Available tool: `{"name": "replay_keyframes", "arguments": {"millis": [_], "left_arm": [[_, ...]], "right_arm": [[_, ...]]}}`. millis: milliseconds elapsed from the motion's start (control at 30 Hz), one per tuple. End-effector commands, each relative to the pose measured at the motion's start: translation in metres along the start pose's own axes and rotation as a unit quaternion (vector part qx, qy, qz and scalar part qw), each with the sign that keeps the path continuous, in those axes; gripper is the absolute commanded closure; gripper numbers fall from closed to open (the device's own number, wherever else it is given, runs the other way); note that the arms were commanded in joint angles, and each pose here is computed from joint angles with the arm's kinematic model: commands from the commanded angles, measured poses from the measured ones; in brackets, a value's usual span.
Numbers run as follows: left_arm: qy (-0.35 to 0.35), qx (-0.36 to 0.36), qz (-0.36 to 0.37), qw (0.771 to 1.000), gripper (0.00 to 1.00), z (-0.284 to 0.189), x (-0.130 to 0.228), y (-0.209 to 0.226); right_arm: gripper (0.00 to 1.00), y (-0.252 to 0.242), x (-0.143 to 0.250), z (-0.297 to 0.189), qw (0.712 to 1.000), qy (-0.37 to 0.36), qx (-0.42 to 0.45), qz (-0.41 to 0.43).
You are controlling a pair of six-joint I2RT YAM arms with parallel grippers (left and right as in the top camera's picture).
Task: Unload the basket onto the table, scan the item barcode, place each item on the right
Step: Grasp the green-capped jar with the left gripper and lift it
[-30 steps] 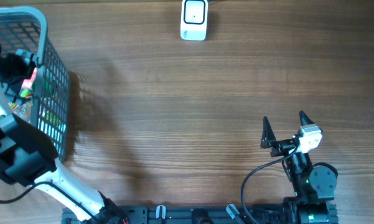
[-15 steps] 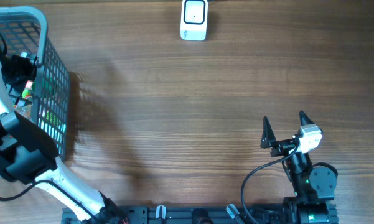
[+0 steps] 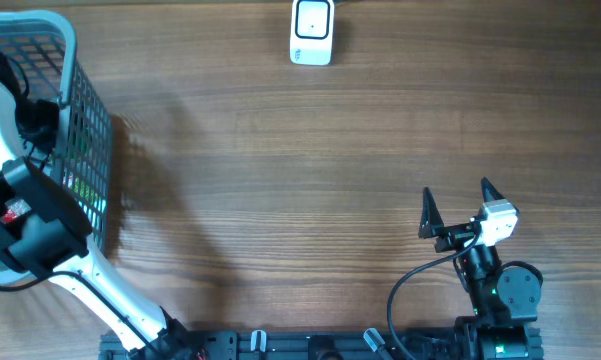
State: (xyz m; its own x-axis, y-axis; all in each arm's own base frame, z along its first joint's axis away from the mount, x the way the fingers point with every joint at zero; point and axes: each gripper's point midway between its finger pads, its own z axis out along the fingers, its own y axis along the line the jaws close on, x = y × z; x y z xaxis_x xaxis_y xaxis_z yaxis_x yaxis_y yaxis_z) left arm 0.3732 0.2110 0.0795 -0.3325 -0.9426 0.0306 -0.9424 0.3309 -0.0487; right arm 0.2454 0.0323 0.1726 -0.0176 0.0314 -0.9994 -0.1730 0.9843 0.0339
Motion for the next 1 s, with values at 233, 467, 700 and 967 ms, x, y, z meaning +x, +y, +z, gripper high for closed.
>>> {"name": "replay_keyframes", "arguments": {"millis": [233,467,700,967], "left_arm": [[-0.010,0.008,0.014,1.000,0.00,0.006,0.003,-0.019],[0.003,-0.004,0.022,1.000,0.00,0.023,0.009,-0.024],[0.017,-0.020,0.020,0.999,0.32,0.041,0.009,-0.020],[0.029,-0.030,0.019,0.999,0.43,0.044,0.013,-0.016]], "right_arm": [[0.00,0.003,0.001,0.000,1.000,0.001,-0.009,0.006],[0.00,0.003,0.001,0.000,1.000,0.001,-0.009,0.007],[0.00,0.003,0.001,0.000,1.000,0.001,-0.009,0.006],[0.00,0.003,0.001,0.000,1.000,0.001,-0.009,0.006]]}}
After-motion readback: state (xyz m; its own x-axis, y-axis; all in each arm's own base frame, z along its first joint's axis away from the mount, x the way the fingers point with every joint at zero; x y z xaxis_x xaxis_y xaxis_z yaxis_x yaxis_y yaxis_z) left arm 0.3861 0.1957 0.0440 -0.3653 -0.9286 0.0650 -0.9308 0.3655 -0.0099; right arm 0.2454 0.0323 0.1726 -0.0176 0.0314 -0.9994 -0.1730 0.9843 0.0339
